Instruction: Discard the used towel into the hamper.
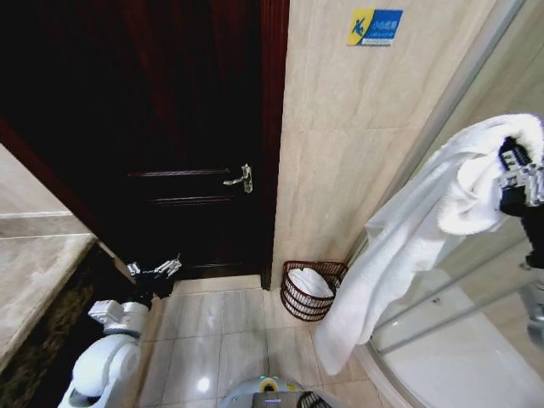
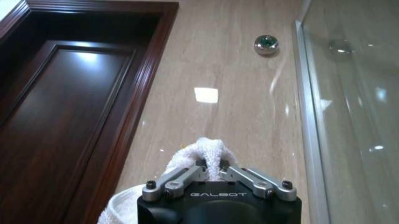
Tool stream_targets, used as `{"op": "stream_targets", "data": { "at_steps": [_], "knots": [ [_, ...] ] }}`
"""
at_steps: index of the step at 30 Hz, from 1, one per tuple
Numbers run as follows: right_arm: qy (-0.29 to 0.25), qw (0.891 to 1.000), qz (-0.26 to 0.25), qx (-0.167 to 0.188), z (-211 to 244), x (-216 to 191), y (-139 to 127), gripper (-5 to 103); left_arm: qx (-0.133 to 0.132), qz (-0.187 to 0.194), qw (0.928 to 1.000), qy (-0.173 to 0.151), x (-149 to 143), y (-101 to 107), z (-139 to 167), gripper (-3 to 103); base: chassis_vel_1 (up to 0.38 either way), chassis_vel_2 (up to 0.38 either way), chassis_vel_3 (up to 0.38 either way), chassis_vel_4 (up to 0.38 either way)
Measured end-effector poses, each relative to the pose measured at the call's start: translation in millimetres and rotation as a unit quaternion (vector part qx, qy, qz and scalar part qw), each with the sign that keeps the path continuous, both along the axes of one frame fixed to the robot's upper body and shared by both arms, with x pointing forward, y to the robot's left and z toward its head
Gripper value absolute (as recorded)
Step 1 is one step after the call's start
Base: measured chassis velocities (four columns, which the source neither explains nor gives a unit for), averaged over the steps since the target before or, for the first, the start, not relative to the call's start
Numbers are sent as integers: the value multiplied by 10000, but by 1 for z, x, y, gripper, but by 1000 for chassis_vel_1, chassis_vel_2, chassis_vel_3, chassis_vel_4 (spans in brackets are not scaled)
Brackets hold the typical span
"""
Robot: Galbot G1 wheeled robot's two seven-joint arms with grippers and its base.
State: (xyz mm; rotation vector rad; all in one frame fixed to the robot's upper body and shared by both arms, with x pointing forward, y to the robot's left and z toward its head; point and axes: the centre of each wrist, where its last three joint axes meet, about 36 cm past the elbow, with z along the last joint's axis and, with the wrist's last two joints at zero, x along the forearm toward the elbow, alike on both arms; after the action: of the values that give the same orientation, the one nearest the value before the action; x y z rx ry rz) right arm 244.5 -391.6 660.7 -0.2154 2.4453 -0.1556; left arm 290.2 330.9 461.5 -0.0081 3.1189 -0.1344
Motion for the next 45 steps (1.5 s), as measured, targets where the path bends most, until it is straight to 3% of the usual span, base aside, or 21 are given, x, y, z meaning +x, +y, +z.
{"op": "stream_targets", "data": {
  "at_steps": [26, 45],
  "knots": [
    [21, 9999, 104, -65, 2, 4, 0, 4, 0, 0, 10000, 0, 0, 0, 0, 100, -41, 42, 39, -42],
    [-523, 9969, 131, -575, 77, 52, -30, 4, 0, 0, 10000, 1, 0, 0, 0, 100, -5, 12, 3, -4]
  ]
}}
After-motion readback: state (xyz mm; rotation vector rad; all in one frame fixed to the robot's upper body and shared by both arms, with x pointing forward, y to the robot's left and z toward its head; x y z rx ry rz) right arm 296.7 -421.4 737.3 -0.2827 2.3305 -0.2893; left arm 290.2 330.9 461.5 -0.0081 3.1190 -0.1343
